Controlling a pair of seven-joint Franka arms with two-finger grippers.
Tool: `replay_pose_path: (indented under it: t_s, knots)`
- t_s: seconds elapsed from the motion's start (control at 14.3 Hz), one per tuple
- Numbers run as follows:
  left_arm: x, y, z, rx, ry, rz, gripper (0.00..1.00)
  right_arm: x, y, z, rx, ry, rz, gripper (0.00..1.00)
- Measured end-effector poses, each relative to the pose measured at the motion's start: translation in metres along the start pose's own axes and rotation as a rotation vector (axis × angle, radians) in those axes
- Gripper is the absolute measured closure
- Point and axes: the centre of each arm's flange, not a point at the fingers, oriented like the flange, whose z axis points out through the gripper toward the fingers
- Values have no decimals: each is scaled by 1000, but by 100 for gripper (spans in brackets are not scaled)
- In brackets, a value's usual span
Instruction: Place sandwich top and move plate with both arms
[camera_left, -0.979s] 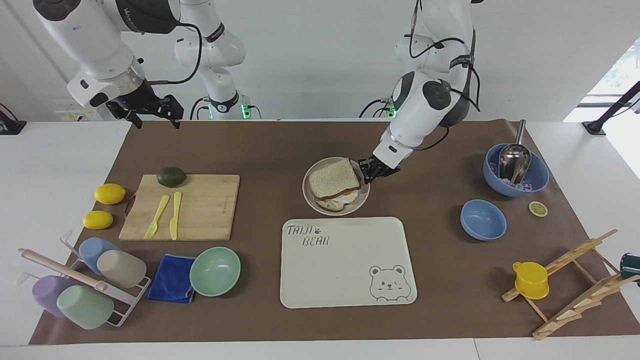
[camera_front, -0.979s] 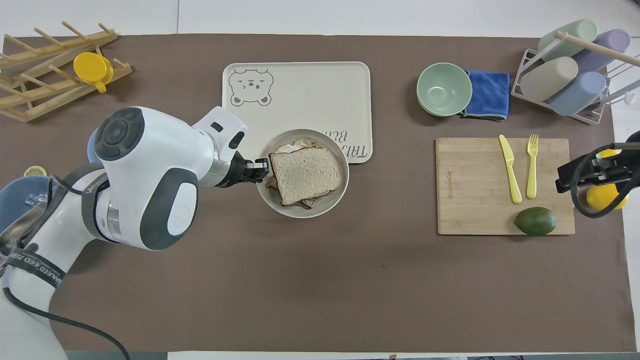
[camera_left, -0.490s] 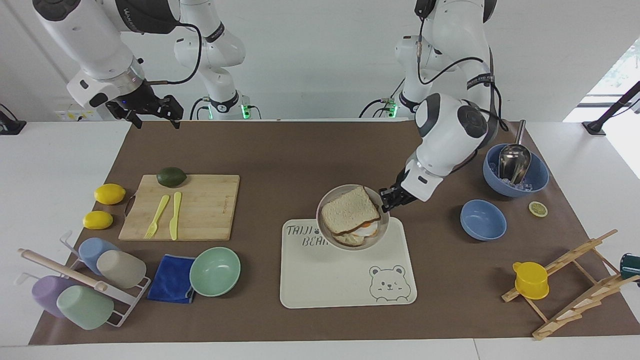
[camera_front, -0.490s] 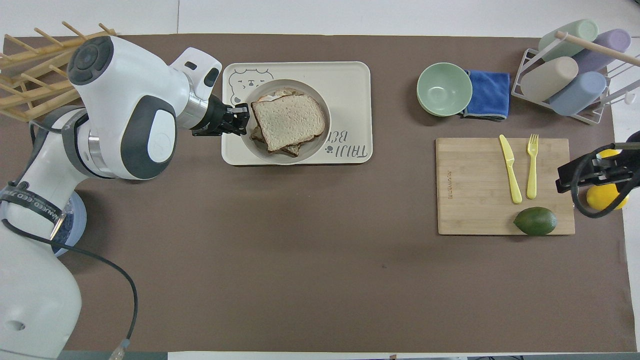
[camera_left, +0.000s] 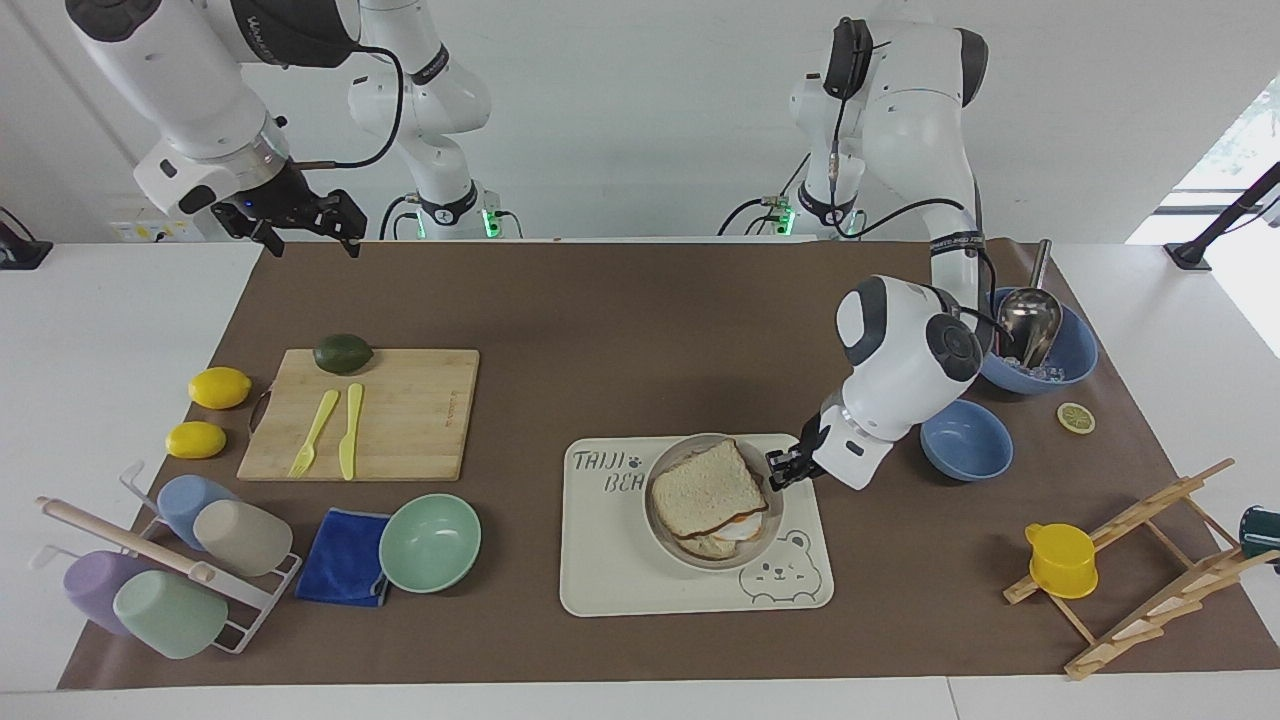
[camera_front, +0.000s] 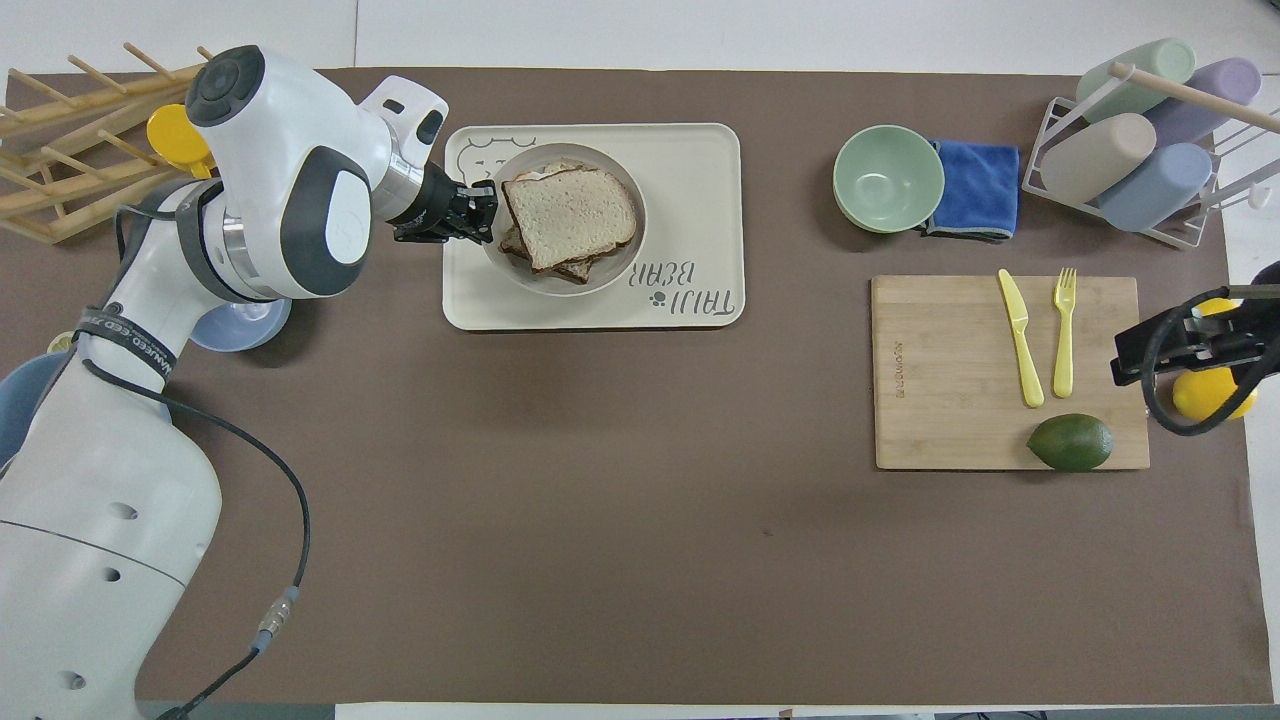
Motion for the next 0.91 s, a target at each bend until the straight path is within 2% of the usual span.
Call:
replay_pose_path:
  t_s: [0.49,0.91]
  knots:
    - [-18,10,36,9,2,99,96,0,0,0,0,0,0,0]
    - [-21,4,44,15,8,156,96,0,0,0,0,0,0,0]
